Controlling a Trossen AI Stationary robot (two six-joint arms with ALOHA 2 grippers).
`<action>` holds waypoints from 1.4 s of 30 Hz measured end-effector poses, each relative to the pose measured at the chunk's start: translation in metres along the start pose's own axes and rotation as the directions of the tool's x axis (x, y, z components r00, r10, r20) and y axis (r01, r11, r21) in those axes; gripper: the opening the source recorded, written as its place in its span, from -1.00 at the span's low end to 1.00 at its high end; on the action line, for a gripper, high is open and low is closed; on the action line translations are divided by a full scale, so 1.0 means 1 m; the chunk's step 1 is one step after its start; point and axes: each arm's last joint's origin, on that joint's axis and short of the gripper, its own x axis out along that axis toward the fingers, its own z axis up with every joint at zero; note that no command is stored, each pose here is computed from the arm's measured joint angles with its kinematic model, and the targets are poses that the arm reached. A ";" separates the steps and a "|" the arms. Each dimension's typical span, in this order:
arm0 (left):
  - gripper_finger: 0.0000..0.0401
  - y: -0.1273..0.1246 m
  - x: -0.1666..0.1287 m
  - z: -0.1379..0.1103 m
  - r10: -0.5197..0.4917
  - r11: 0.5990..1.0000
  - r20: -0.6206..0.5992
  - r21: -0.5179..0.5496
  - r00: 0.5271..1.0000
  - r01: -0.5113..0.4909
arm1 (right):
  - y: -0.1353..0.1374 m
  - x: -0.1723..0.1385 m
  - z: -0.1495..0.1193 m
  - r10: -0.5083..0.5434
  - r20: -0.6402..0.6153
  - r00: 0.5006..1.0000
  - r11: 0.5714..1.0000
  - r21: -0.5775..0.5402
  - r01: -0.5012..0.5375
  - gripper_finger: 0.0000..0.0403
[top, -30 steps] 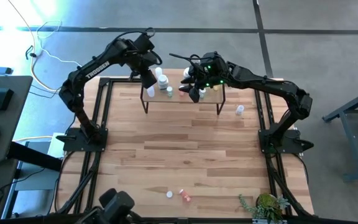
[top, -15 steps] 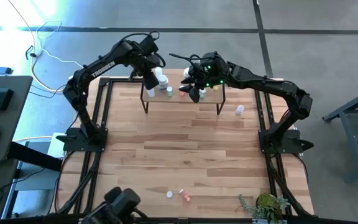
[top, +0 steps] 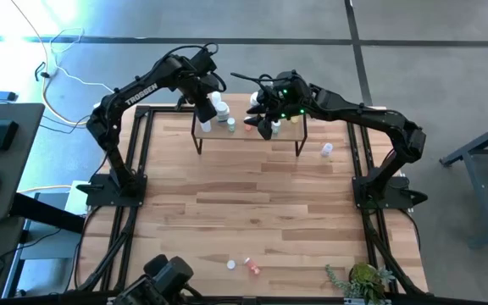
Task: Pick and place medicine bottles onto shelf by color
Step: Put the white yellow pill bottle on the shelf, then put the purple pill bottle on the shelf
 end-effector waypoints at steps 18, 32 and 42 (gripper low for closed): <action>-0.20 0.000 0.002 0.000 -0.002 1.000 -0.007 -0.001 1.000 0.002 | 0.000 0.000 0.000 0.000 0.000 1.000 1.000 0.000 0.000 -0.10; -0.18 0.003 -0.034 0.012 0.084 0.996 0.110 0.012 0.990 -0.086 | 0.000 0.000 0.000 0.000 -0.001 1.000 1.000 0.000 0.000 -0.10; -0.20 -0.008 -0.079 0.007 0.011 1.000 0.232 0.014 0.973 -0.015 | 0.000 0.000 -0.003 0.000 -0.028 1.000 1.000 0.011 0.001 -0.10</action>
